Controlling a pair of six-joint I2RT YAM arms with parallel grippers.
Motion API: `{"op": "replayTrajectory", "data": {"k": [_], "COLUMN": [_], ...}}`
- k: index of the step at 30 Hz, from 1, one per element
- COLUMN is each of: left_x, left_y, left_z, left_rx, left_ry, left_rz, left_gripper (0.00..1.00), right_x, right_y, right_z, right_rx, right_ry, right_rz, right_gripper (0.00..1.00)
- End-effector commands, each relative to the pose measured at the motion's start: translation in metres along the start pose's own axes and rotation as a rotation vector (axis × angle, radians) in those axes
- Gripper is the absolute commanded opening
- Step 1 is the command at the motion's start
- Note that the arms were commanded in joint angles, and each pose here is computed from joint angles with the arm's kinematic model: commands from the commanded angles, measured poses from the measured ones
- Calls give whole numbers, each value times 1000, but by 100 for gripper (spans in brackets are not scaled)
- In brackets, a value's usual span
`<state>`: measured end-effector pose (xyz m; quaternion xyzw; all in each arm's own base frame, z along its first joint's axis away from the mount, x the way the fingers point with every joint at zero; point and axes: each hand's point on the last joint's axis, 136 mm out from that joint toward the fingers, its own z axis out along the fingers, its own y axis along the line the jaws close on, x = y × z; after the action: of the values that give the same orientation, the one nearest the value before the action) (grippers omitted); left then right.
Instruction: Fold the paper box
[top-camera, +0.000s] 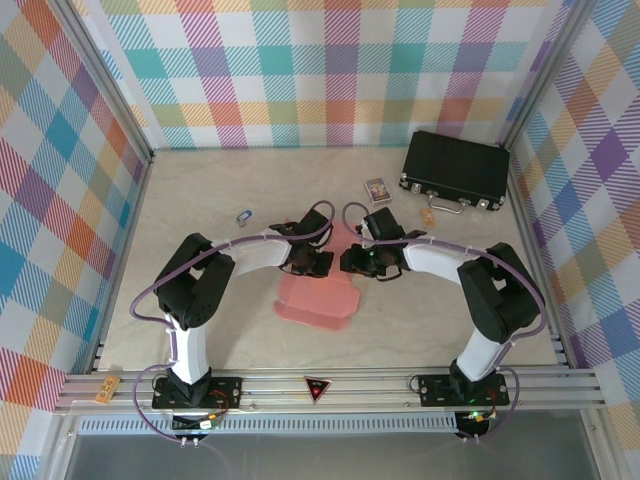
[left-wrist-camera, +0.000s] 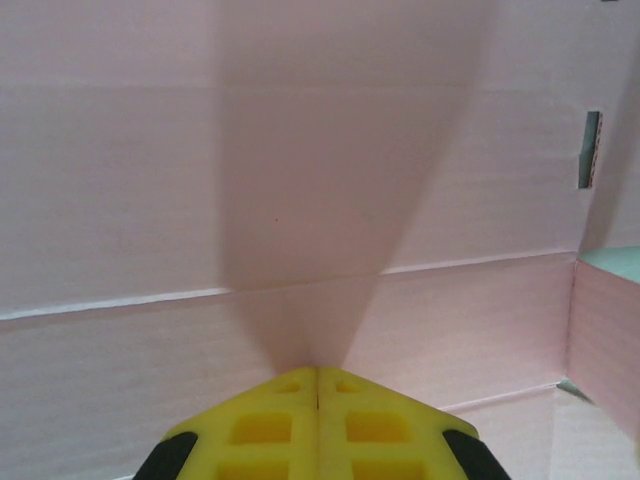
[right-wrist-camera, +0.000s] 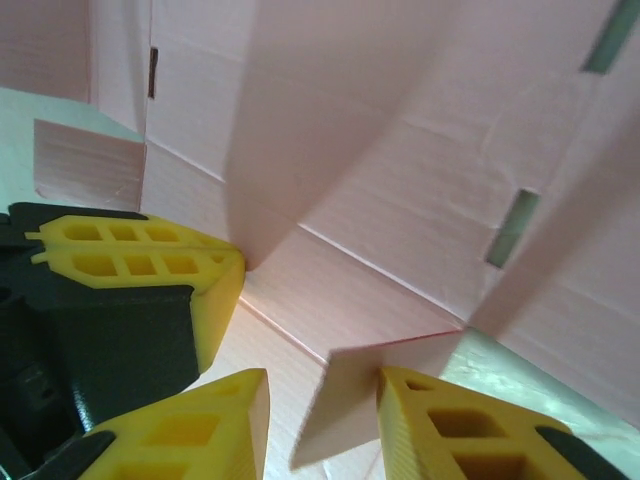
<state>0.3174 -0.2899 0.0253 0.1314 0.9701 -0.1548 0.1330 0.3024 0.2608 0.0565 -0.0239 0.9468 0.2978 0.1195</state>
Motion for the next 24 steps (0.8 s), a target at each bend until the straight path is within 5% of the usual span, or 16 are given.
{"op": "replayTrajectory", "data": {"k": [1,4,10,19,24], "left_x": [-5,-17,-13,36,59], "left_y": [-7,-13,-9,-6,11], "left_z": [-13,-31,-58,-38,-22], "left_rx": [-15,3,15,104,35], "left_ry": [-12,-65,-152,-90,-62], "left_rz": [34,25,-62,-226,-272], "left_gripper": [9,21,27,2,0], "right_x": [-24,-36,-72,-127,-140], "right_y": [3,-3,-9,-6,2], "right_z": [-26,-33,-43,-13,6], "right_rx": [62,93,121,148,92], "right_ry": [-75,-82,-92,18,58], "right_rz": [-71,-90,-162,-413,-605], "right_gripper": [36,37,40,43,49]}}
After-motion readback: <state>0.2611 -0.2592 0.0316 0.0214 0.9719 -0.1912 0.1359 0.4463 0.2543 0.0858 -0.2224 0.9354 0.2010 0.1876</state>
